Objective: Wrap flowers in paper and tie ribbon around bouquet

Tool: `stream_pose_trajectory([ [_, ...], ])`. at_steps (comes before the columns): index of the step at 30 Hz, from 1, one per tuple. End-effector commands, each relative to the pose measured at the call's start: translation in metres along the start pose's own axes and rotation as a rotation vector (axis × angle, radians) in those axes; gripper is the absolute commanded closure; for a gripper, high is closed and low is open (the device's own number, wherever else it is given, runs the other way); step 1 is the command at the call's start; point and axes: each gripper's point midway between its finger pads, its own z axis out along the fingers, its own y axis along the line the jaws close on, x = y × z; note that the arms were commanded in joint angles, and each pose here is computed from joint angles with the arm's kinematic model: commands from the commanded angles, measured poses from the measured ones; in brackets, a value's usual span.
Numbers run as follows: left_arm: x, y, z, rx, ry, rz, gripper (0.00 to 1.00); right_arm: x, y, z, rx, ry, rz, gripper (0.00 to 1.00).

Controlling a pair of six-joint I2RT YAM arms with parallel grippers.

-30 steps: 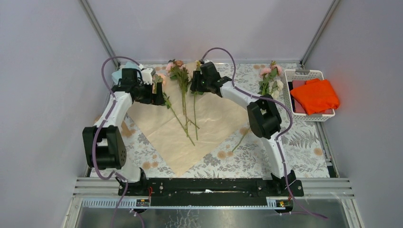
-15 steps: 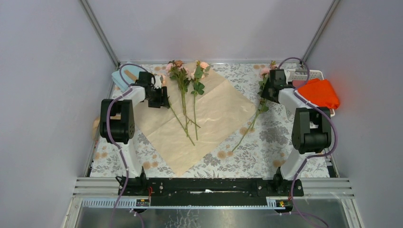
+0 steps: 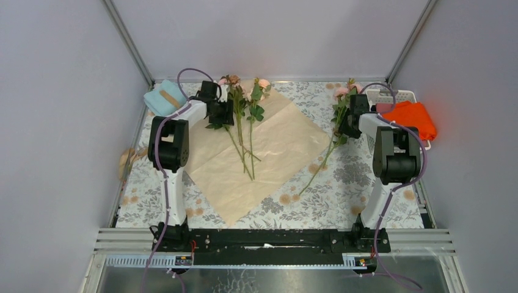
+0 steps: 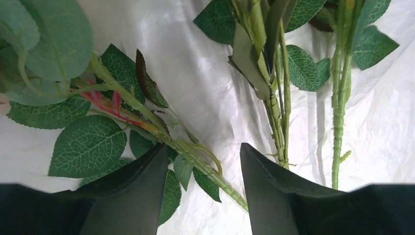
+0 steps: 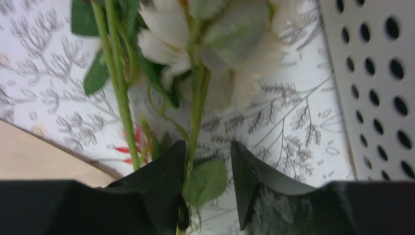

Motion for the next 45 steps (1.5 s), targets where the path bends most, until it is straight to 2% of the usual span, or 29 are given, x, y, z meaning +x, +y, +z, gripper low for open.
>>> stream_pose_trajectory([
  [1, -0.023, -0.009, 0.008, -0.003, -0.057, 0.060, 0.38, -0.017, 0.001, 0.010, -0.028, -0.018, 0.024, 0.59],
  [5, -0.025, -0.022, 0.005, 0.005, -0.062, 0.105, 0.38, -0.026, -0.014, 0.002, 0.017, -0.046, -0.002, 0.86],
  [8, -0.031, -0.023, 0.000, -0.010, -0.080, 0.123, 0.37, -0.047, -0.031, -0.027, 0.095, -0.103, -0.051, 1.00],
  [14, -0.049, -0.023, -0.023, -0.043, -0.129, 0.176, 0.30, -0.110, -0.057, -0.134, 0.237, -0.354, -0.087, 1.00],
  [18, -0.060, -0.029, -0.045, -0.046, -0.160, 0.213, 0.22, -0.140, -0.034, -0.216, 0.261, -0.574, -0.140, 1.00],
  [19, -0.064, -0.030, -0.052, -0.049, -0.167, 0.225, 0.20, -0.144, -0.016, -0.233, 0.210, -0.618, -0.164, 1.00],
  [22, -0.075, -0.034, -0.075, -0.058, -0.198, 0.270, 0.15, -0.137, 0.080, -0.267, -0.219, -0.665, -0.246, 1.00],
  [25, -0.082, -0.035, -0.100, -0.086, -0.227, 0.316, 0.08, -0.110, 0.184, -0.293, -0.699, -0.601, -0.269, 1.00],
  [27, -0.081, -0.032, -0.116, -0.116, -0.241, 0.341, 0.05, -0.090, 0.243, -0.294, -0.889, -0.528, -0.286, 1.00],
  [32, -0.062, -0.011, -0.144, -0.184, -0.242, 0.353, 0.01, -0.075, 0.355, -0.265, -1.022, -0.442, -0.311, 1.00],
  [35, -0.040, 0.005, -0.148, -0.202, -0.210, 0.343, 0.01, -0.077, 0.401, -0.239, -1.057, -0.427, -0.311, 1.00],
  [38, -0.017, 0.021, -0.144, -0.216, -0.177, 0.314, 0.01, -0.086, 0.428, -0.193, -1.008, -0.457, -0.283, 1.00],
  [40, -0.005, 0.026, -0.138, -0.209, -0.154, 0.296, 0.01, -0.089, 0.439, -0.167, -0.979, -0.479, -0.284, 0.89],
  [43, 0.010, 0.031, -0.126, -0.195, -0.113, 0.270, 0.01, -0.075, 0.441, -0.126, -0.913, -0.447, -0.340, 0.58],
  [45, 0.015, 0.031, -0.121, -0.188, -0.096, 0.258, 0.02, -0.070, 0.425, -0.109, -0.808, -0.424, -0.398, 0.41],
])
